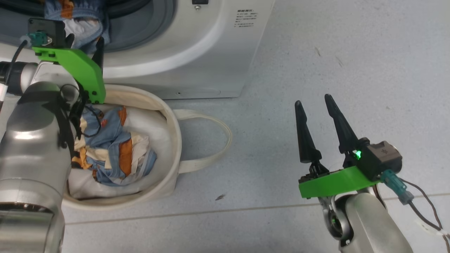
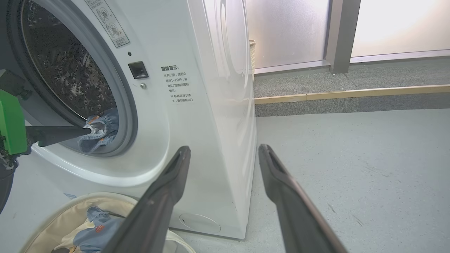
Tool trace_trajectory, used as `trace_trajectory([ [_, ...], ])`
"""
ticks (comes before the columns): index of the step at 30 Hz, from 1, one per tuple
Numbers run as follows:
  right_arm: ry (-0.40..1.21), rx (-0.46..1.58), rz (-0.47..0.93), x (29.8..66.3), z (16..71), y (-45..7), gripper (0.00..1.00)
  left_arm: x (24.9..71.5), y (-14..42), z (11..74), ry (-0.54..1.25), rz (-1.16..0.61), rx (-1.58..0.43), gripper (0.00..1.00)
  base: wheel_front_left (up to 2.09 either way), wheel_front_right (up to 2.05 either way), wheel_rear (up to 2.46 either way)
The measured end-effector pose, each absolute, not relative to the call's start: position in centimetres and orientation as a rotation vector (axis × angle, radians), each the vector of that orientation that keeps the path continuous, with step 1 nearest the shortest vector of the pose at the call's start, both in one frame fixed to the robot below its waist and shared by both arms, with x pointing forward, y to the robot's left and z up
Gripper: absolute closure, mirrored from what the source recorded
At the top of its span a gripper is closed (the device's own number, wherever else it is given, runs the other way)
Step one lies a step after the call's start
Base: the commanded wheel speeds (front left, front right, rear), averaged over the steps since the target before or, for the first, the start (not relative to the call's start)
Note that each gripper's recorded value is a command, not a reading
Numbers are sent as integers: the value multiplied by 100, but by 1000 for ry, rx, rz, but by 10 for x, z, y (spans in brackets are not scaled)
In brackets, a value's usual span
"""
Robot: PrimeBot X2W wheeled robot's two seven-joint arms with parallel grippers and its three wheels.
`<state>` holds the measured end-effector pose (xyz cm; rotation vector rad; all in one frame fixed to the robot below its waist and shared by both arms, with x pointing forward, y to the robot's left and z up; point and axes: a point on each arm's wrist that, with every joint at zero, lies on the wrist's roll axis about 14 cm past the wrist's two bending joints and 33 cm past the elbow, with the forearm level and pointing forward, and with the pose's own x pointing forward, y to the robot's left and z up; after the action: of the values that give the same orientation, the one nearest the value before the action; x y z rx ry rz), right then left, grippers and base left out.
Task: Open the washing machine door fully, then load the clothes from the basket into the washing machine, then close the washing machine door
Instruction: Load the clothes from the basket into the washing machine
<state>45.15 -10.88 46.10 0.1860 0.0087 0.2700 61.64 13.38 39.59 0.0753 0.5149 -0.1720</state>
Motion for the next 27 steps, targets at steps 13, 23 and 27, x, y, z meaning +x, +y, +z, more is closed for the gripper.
trace_trajectory([
  [13,-30,216,293,432,485,-99,0,569,136,414,360,-140,68,0,0,0,0],
  [23,-66,221,325,405,505,-89,0,484,151,405,336,-31,-76,0,0,0,0],
  [27,-84,225,336,398,513,-85,0,458,160,410,293,4,-60,0,0,0,0],
])
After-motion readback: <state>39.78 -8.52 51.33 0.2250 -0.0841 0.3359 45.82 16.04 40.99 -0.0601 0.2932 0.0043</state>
